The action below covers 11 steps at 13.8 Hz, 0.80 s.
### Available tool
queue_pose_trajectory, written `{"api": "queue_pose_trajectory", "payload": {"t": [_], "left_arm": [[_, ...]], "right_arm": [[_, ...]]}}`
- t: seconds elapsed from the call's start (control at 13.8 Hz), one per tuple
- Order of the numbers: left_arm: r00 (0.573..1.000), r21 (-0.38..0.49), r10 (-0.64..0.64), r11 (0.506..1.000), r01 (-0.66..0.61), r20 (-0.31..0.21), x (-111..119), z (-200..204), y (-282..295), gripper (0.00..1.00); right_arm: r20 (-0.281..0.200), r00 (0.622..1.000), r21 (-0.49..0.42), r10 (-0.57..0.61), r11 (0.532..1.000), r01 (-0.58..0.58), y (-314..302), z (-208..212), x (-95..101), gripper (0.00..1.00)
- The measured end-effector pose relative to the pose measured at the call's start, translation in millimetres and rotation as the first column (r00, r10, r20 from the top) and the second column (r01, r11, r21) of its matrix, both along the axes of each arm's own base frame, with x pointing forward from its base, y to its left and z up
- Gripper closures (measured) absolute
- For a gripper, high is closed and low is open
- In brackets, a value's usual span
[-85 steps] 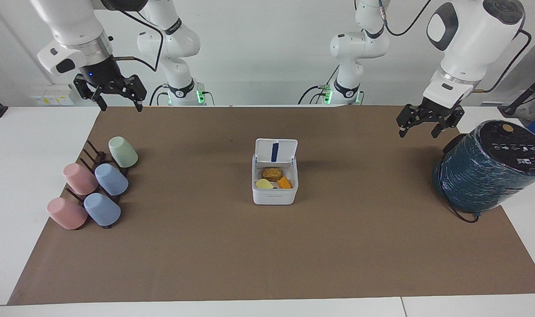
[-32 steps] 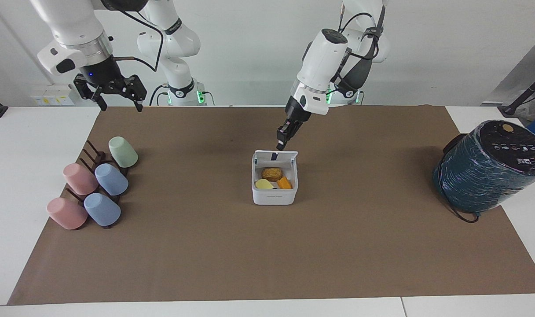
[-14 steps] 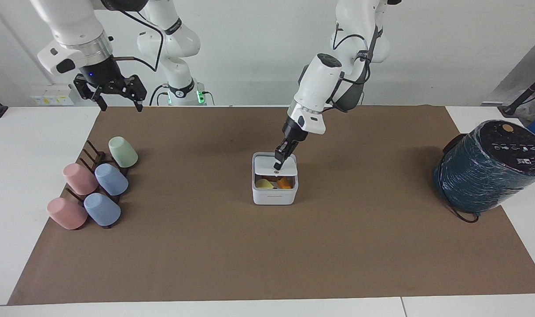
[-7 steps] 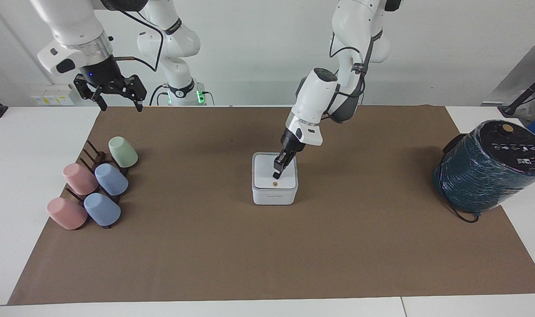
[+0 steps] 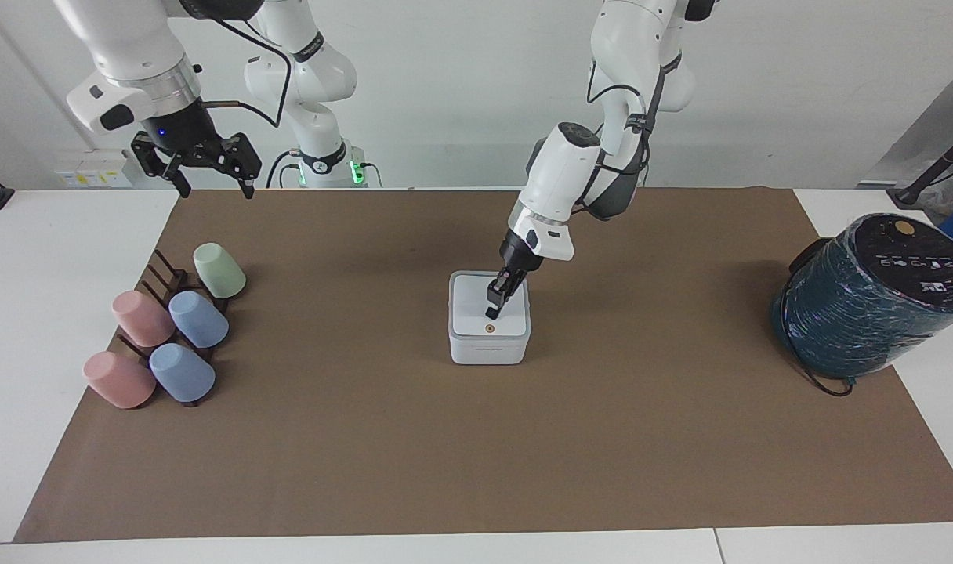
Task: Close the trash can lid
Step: 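Press the lid flat onto the trash can with the left gripper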
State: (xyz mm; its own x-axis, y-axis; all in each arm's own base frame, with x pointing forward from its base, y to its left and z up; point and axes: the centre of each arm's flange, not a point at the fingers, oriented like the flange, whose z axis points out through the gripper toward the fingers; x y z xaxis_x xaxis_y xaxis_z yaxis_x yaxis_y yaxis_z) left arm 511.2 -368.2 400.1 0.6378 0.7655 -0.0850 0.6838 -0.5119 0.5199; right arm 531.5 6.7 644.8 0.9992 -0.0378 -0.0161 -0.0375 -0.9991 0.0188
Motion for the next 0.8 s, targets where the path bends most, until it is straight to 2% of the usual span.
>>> {"api": "queue_pose_trajectory", "payload": {"t": [0.8], "left_arm": [[1.0,-0.003,-0.003,1.0,0.003,0.001,5.9,-2.3,-5.0,0.98]], "right_arm": [[0.0,1.0,0.0,0.0,1.0,0.0,0.0,0.0,0.0,0.0]]}}
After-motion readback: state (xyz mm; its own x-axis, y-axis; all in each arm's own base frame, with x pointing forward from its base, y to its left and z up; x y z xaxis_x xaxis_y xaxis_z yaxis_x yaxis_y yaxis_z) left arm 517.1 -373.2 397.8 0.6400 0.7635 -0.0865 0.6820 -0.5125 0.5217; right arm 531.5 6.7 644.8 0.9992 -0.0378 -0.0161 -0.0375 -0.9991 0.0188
